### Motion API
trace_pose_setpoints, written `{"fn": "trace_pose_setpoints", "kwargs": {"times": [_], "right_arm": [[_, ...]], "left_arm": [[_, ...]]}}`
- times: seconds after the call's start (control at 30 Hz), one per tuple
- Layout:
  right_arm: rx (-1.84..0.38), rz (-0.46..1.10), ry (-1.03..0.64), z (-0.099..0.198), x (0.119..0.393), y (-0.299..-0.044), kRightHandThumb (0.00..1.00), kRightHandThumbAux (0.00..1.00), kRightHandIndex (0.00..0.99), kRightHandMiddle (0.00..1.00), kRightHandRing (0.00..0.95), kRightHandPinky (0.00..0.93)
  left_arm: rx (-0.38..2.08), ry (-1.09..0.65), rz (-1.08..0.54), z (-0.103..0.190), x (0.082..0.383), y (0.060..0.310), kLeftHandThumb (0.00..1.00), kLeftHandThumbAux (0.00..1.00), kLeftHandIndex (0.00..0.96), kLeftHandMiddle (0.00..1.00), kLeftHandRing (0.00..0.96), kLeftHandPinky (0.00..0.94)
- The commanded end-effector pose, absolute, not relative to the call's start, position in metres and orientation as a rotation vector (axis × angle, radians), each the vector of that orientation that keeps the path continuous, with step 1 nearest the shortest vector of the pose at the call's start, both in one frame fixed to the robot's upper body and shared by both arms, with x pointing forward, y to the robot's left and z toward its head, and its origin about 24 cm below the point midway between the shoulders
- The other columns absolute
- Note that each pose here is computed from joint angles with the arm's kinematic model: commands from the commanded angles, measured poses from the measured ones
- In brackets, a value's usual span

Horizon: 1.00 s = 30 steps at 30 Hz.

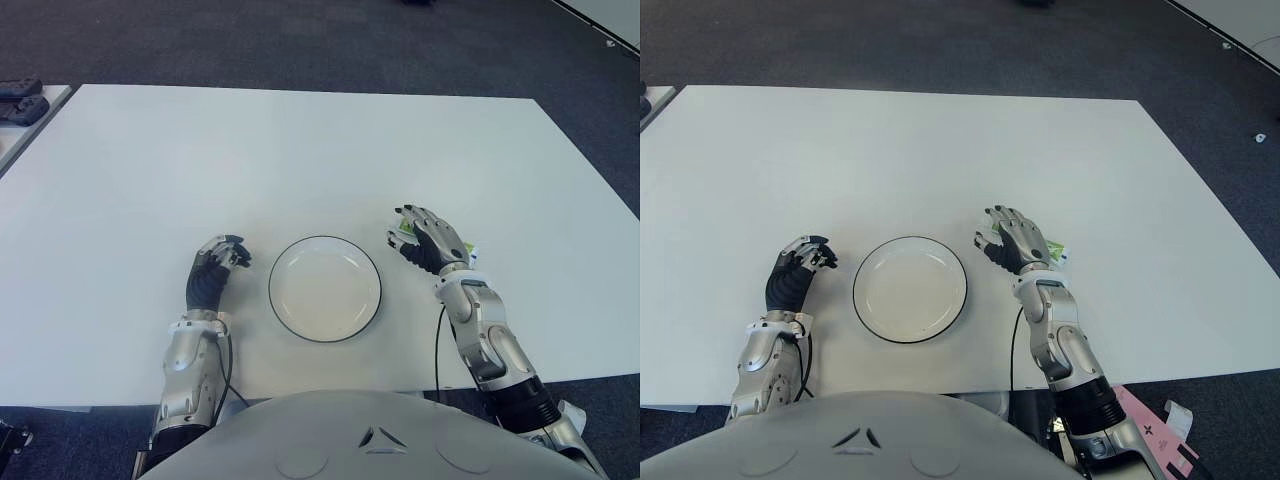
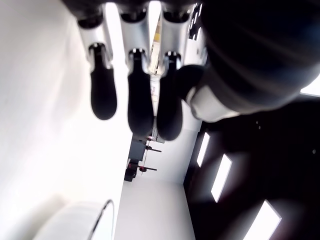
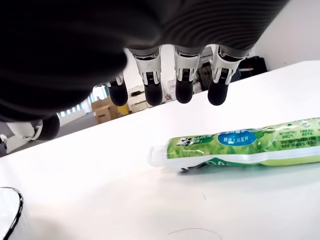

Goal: Put the toothpaste on the table into the plate.

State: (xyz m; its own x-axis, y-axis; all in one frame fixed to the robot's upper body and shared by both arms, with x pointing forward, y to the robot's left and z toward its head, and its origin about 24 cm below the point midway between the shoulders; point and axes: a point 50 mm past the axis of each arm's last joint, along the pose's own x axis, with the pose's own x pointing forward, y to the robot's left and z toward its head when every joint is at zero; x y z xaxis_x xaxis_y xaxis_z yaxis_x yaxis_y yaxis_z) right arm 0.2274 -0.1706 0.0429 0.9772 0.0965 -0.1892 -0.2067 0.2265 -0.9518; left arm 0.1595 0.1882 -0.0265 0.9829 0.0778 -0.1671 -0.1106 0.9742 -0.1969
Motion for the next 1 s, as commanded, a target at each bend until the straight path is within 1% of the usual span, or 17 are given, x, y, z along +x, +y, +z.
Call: {"fn": "trace_pose_setpoints", "kwargs": {"times": [0.03, 0.13, 0.43, 0.63, 0.73, 1.0], "right_arm": [[-1.379, 0.195, 0.132, 0.039, 0.226, -0.177, 0.564, 0.165, 0.000, 0.000, 0.000, 0.000], [-1.394, 0.190, 0.143, 0.038, 0.227, -0.179, 0.584, 0.170, 0.000, 0.000, 0.000, 0.000], [-1.455, 0.167, 0.215, 0.032, 0.230, -0.190, 0.604, 0.177, 0.000, 0.000, 0.000, 0.000], [-1.509, 0.140, 0.290, 0.028, 0.233, -0.195, 0.659, 0.198, 0.000, 0.000, 0.000, 0.000], [-1.526, 0.129, 0.312, 0.028, 0.234, -0.197, 0.670, 0.202, 0.000, 0.000, 0.000, 0.000], [-1.547, 0.076, 0.379, 0.028, 0.237, -0.208, 0.665, 0.204, 0.000, 0.000, 0.000, 0.000]], "left_arm": [[-0.239, 0.273, 0.117, -0.043, 0.148, 0.187, 0.716, 0.716, 0.437, 0.573, 0.555, 0.533], [-0.243, 0.271, 0.111, -0.043, 0.148, 0.188, 0.716, 0.716, 0.437, 0.572, 0.556, 0.533], [-0.231, 0.270, 0.095, -0.043, 0.148, 0.189, 0.717, 0.717, 0.437, 0.576, 0.562, 0.539], [-0.247, 0.277, 0.099, -0.044, 0.147, 0.189, 0.717, 0.717, 0.436, 0.576, 0.563, 0.536], [-0.252, 0.278, 0.098, -0.044, 0.147, 0.189, 0.717, 0.717, 0.436, 0.575, 0.563, 0.536], [-0.256, 0.289, 0.099, -0.045, 0.147, 0.189, 0.717, 0.717, 0.436, 0.576, 0.562, 0.533]]}}
